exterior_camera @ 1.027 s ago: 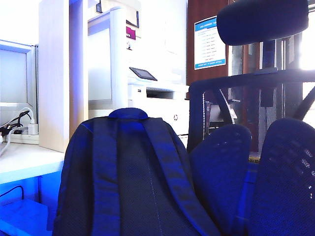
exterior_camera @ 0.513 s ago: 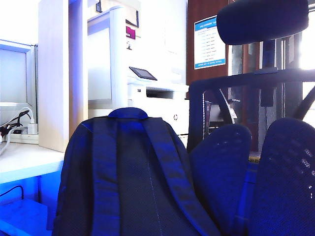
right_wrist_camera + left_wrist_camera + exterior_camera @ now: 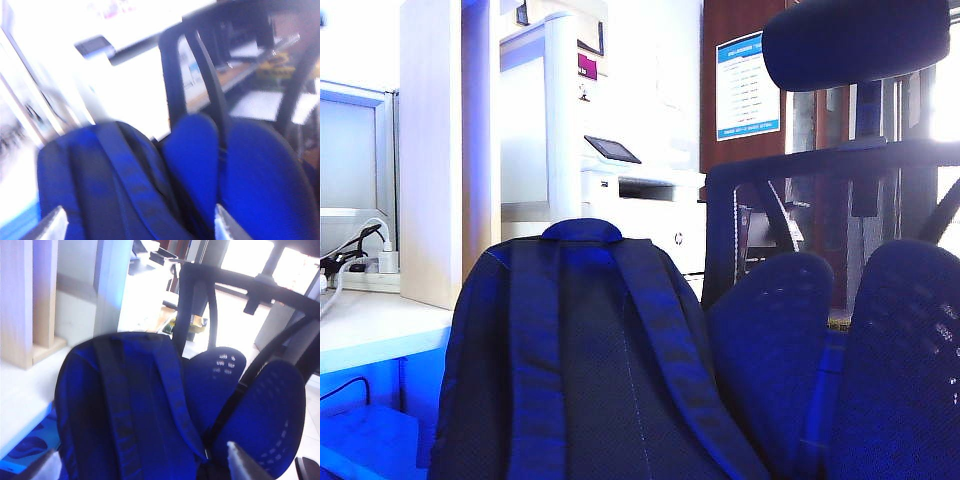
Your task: Grab the backpack from the chair and place it on the desk.
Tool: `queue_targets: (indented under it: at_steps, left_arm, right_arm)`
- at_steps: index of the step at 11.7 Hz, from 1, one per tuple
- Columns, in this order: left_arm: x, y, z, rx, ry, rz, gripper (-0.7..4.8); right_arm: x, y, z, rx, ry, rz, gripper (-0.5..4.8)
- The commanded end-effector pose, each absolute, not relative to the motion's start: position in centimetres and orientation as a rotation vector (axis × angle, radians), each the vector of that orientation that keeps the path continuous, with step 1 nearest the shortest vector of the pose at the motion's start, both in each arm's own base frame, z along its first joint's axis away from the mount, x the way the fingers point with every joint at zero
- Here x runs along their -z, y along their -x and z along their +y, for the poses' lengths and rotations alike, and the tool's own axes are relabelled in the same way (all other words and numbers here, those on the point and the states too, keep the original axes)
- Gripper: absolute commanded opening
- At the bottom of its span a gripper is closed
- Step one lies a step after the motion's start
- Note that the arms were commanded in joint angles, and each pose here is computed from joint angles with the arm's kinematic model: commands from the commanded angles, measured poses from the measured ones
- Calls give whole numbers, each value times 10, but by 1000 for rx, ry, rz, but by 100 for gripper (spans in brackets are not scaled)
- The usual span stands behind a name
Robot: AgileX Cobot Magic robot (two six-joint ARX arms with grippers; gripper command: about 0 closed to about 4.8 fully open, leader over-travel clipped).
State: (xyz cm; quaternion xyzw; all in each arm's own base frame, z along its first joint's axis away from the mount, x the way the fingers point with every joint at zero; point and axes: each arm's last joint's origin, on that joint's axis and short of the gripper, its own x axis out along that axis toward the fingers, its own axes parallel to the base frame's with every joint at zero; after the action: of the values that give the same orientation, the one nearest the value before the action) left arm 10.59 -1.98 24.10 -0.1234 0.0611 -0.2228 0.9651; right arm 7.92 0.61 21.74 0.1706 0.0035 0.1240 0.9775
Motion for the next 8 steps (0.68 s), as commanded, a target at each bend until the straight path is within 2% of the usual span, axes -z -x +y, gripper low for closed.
queue_targets:
  at_steps: [1, 3, 4, 6, 8]
  left_arm:
    - [-287, -185, -28, 492, 189, 278, 479]
    - [-290, -227, -31, 488, 184, 327, 479]
    - [-254, -289, -38, 522, 201, 387, 479]
    - [-220, -336, -43, 546, 218, 502, 479]
    - [-210, -366, -45, 555, 178, 513, 479]
  right_arm:
    - [-255, -78, 7, -297, -579, 8, 479]
    - [-265, -97, 9, -362, -588, 94, 479]
    - [-281, -133, 10, -423, -577, 80, 479]
    - [-287, -156, 14, -494, -541, 164, 479]
    - [-292, -165, 16, -507, -515, 165, 479]
